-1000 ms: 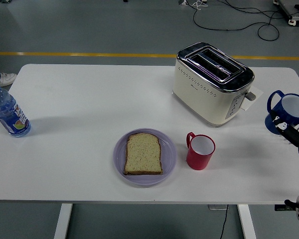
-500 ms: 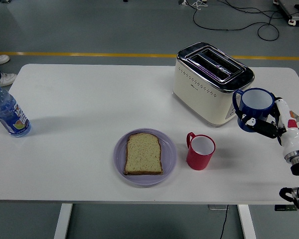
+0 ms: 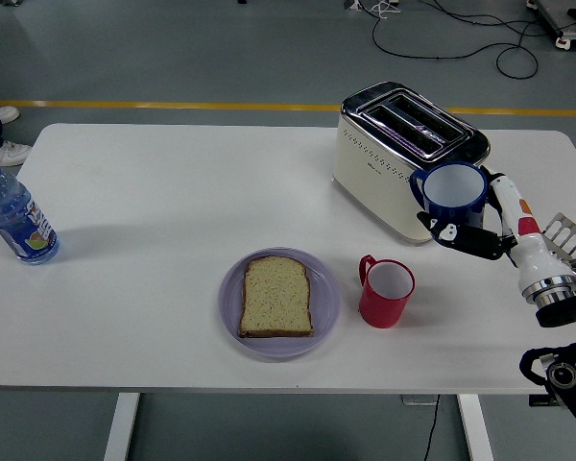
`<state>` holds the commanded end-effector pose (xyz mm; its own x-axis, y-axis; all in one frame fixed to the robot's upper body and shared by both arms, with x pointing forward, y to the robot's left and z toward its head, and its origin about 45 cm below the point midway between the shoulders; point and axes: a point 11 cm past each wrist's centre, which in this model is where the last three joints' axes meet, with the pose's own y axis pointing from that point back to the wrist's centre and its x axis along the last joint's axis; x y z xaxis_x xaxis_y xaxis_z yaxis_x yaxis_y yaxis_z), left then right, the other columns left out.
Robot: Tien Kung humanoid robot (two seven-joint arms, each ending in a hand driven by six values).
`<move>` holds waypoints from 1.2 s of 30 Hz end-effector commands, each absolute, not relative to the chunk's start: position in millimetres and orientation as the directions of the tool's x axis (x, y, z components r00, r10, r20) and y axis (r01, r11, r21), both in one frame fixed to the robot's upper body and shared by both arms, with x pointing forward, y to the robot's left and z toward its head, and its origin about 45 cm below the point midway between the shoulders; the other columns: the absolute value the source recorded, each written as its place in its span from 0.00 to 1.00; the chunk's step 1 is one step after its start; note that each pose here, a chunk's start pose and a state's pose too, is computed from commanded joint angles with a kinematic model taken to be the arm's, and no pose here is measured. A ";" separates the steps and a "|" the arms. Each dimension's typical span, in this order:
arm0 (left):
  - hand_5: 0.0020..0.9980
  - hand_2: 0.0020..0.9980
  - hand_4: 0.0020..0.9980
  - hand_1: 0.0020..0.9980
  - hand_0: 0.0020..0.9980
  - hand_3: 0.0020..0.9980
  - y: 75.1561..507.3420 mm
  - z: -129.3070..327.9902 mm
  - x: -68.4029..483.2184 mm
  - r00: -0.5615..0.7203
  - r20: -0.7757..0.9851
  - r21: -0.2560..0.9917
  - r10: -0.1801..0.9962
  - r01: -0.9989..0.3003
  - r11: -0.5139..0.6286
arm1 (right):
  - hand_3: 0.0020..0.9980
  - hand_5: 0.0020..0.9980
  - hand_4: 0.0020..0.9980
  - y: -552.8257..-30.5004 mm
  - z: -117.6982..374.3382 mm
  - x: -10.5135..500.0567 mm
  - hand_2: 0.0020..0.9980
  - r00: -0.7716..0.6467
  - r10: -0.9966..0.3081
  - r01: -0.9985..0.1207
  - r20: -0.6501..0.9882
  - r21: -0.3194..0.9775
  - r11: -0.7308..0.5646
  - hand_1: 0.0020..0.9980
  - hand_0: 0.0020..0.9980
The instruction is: Pick up the cup,pour liquid into bread,place the cup on the desk
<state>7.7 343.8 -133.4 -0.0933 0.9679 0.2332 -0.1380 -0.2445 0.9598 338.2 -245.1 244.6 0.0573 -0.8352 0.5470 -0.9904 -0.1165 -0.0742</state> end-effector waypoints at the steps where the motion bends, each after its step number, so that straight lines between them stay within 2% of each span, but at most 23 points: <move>1: 0.77 0.66 0.31 0.66 0.65 0.54 343.8 -133.4 7.7 -0.094 0.233 0.960 0.968 -0.138 -0.245 | 0.42 0.00 0.63 -242.6 244.0 338.3 0.35 0.064 -0.832 -0.990 0.551 -0.072 -0.124 0.08 0.13; 7: 0.77 0.66 0.31 0.66 0.65 0.54 344.5 -133.2 8.7 -0.096 0.234 0.959 0.967 -0.141 -0.246 | 0.42 0.00 0.62 -218.6 243.6 340.7 0.35 0.137 -0.819 -0.977 0.557 -0.059 -0.203 0.08 0.13; 13: 0.77 0.66 0.31 0.66 0.65 0.54 345.2 -133.0 8.8 -0.100 0.236 0.958 0.967 -0.141 -0.249 | 0.42 0.00 0.61 -180.8 254.8 345.2 0.35 0.241 -0.770 -0.940 0.590 -0.056 -0.337 0.10 0.15; 14: 0.77 0.66 0.31 0.66 0.65 0.54 345.3 -133.0 8.5 -0.101 0.237 0.958 0.966 -0.140 -0.249 | 0.42 0.00 0.59 -175.4 256.6 346.6 0.36 0.254 -0.765 -0.934 0.592 -0.055 -0.353 0.12 0.22; 18: 0.77 0.66 0.31 0.66 0.65 0.54 345.4 -133.1 7.3 -0.102 0.238 0.958 0.966 -0.138 -0.251 | 0.42 0.00 0.59 -163.2 261.0 351.1 0.36 0.276 -0.748 -0.921 0.604 -0.056 -0.385 0.12 0.22; 19: 0.77 0.66 0.31 0.66 0.65 0.54 345.5 -133.0 7.2 -0.103 0.238 0.958 0.966 -0.138 -0.251 | 0.42 0.00 0.59 -161.8 261.6 351.9 0.36 0.277 -0.744 -0.920 0.607 -0.056 -0.389 0.12 0.22; 20: 0.77 0.65 0.31 0.66 0.65 0.54 345.7 -133.0 6.4 -0.103 0.239 0.958 0.966 -0.137 -0.252 | 0.45 0.00 0.58 -159.0 262.3 353.7 0.40 0.280 -0.736 -0.917 0.616 -0.057 -0.396 0.17 0.28; 25: 0.77 0.65 0.31 0.66 0.65 0.54 346.3 -133.0 4.2 -0.103 0.241 0.958 0.965 -0.133 -0.253 | 0.45 0.00 0.58 -152.2 265.8 361.9 0.40 0.270 -0.705 -0.909 0.656 -0.068 -0.411 0.17 0.28; 26: 0.77 0.65 0.31 0.66 0.65 0.54 346.3 -133.1 3.4 -0.103 0.241 0.958 0.965 -0.132 -0.254 | 0.47 0.00 0.57 -150.4 266.4 365.3 0.43 0.260 -0.690 -0.908 0.675 -0.073 -0.413 0.27 0.37; 30: 0.77 0.65 0.31 0.66 0.65 0.54 346.6 -133.0 3.1 -0.102 0.243 0.958 0.965 -0.133 -0.255 | 0.47 0.00 0.57 -145.1 268.2 374.6 0.43 0.213 -0.617 -0.903 0.757 -0.088 -0.420 0.27 0.37; 31: 0.77 0.65 0.31 0.66 0.65 0.54 346.7 -133.0 2.9 -0.101 0.244 0.958 0.965 -0.132 -0.256 | 0.49 0.00 0.58 -143.8 268.4 376.3 0.47 0.202 -0.597 -0.901 0.776 -0.091 -0.423 0.31 0.44; 36: 0.77 0.65 0.31 0.66 0.65 0.54 347.3 -133.0 1.2 -0.098 0.246 0.958 0.964 -0.129 -0.257 | 0.49 0.00 0.58 -134.9 265.7 381.2 0.47 0.180 -0.503 -0.887 0.845 -0.083 -0.455 0.31 0.44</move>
